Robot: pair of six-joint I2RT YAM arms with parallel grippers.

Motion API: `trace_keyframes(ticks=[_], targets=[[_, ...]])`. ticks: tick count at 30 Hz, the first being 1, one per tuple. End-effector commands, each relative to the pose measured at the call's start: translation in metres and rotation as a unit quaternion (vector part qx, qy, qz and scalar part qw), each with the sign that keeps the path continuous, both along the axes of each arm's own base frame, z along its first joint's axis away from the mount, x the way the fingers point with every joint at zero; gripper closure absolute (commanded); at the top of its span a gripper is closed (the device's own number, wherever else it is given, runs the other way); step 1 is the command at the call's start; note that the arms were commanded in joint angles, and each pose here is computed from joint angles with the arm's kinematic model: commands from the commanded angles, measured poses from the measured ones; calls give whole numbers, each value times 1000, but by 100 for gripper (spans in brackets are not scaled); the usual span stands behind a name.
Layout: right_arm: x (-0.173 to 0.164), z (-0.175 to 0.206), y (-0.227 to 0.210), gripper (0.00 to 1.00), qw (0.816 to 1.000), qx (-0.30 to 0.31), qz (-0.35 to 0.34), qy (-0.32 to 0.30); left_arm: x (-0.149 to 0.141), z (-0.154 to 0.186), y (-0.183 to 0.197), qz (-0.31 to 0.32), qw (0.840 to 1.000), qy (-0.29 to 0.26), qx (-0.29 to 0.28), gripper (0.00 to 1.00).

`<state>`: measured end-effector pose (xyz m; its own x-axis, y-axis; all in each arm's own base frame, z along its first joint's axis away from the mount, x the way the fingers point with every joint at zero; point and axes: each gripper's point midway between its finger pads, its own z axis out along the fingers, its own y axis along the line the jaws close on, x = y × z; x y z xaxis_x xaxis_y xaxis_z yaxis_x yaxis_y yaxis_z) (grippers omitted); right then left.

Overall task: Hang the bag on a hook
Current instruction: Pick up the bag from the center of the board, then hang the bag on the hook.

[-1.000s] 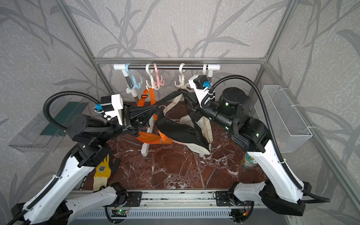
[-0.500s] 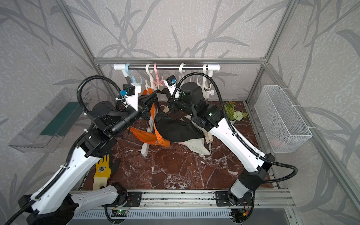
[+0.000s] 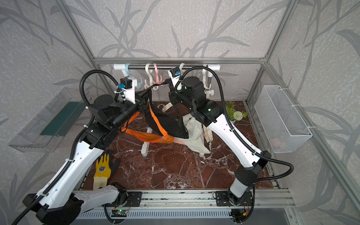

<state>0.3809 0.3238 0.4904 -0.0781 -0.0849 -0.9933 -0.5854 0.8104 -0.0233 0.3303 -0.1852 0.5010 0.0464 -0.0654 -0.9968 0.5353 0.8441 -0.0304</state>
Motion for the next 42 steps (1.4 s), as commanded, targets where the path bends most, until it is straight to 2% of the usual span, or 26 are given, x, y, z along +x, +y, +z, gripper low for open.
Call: trace_keyframes(ticks=[1, 19, 25, 32, 39, 40, 41, 42], targets=[[17, 13, 0, 100, 999, 21, -24, -19, 0, 20, -5, -19, 999, -23, -13, 100], [56, -22, 25, 100, 999, -6, -23, 24, 27, 1, -21, -31, 999, 20, -11, 100], [56, -33, 28, 100, 999, -13, -15, 37, 34, -12, -16, -12, 999, 36, -2, 100], [53, -47, 27, 100, 998, -25, -10, 52, 27, -22, -23, -40, 998, 44, -2, 100], [44, -52, 23, 100, 998, -27, 3, 56, 29, -42, -24, -39, 997, 65, 8, 100], [42, -52, 23, 97, 998, -27, 5, 56, 29, -44, -24, -37, 997, 67, 7, 100], [41, -54, 22, 90, 998, -29, 5, 58, 30, -46, -23, -33, 997, 70, 8, 99], [39, -54, 20, 81, 998, -30, 6, 58, 31, -47, -22, -30, 997, 71, 8, 93]])
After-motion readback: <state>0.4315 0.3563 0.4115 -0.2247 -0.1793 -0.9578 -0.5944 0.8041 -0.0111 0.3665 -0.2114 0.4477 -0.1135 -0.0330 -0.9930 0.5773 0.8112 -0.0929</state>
